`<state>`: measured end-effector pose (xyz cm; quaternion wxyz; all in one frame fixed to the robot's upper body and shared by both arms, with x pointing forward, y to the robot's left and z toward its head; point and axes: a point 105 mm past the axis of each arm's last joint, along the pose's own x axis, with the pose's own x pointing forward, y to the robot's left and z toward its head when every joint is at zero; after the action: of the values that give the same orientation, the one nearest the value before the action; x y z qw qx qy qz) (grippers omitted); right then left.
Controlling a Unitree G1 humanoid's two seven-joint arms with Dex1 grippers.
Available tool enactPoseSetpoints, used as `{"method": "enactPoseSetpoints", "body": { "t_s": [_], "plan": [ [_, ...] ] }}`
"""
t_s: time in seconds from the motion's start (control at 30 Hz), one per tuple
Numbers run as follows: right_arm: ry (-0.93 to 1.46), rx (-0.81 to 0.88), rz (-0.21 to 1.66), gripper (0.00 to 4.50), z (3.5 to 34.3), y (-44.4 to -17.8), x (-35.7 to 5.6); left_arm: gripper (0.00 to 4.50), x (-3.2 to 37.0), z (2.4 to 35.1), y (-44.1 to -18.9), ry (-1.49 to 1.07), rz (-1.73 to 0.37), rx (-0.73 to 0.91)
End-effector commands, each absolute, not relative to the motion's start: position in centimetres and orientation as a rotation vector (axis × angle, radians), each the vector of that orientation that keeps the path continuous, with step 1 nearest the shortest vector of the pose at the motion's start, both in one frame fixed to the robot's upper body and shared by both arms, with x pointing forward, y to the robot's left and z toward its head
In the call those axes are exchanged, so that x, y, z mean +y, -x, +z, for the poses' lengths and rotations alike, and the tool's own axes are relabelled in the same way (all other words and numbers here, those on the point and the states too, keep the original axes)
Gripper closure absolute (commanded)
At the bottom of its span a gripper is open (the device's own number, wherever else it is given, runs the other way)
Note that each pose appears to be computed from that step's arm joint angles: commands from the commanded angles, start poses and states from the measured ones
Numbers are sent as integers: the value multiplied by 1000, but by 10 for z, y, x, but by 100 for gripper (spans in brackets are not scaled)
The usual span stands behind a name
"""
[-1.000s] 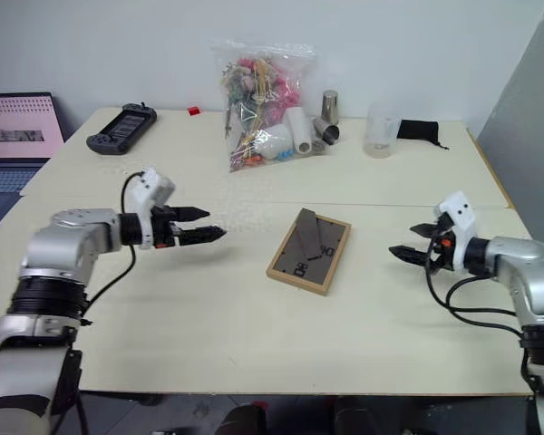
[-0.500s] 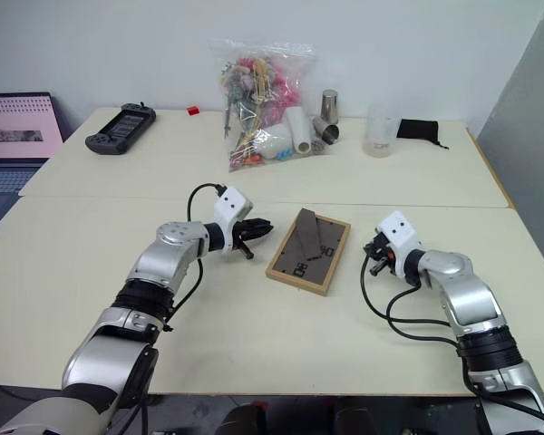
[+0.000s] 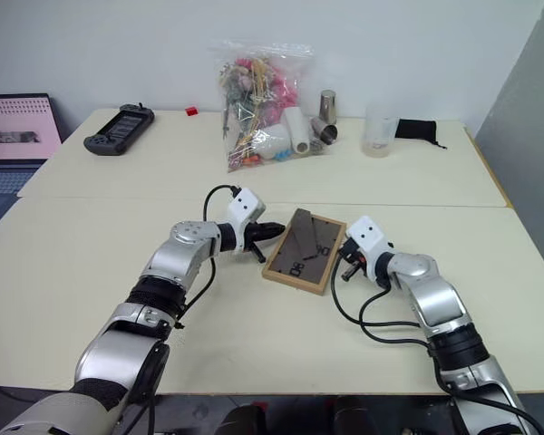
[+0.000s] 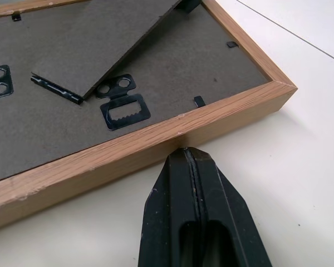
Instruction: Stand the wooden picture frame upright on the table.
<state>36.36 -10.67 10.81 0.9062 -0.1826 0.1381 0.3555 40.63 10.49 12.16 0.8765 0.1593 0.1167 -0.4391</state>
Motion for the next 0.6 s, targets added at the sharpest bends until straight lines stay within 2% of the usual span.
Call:
{"method": "enactPoseSetpoints", "body": {
  "t_s": [0.03, 0.3, 0.6],
  "plan": [
    [378, 212, 803, 450, 124, -360, -88, 447, 89, 131, -390, -340, -1022, 212],
    [315, 232, 985, 450, 122, -337, -64, 447, 109, 127, -362, -369, -1047, 273],
    [305, 252, 1057, 450, 124, -328, -59, 447, 115, 134, -334, -386, -1101, 314]
  ]
}}
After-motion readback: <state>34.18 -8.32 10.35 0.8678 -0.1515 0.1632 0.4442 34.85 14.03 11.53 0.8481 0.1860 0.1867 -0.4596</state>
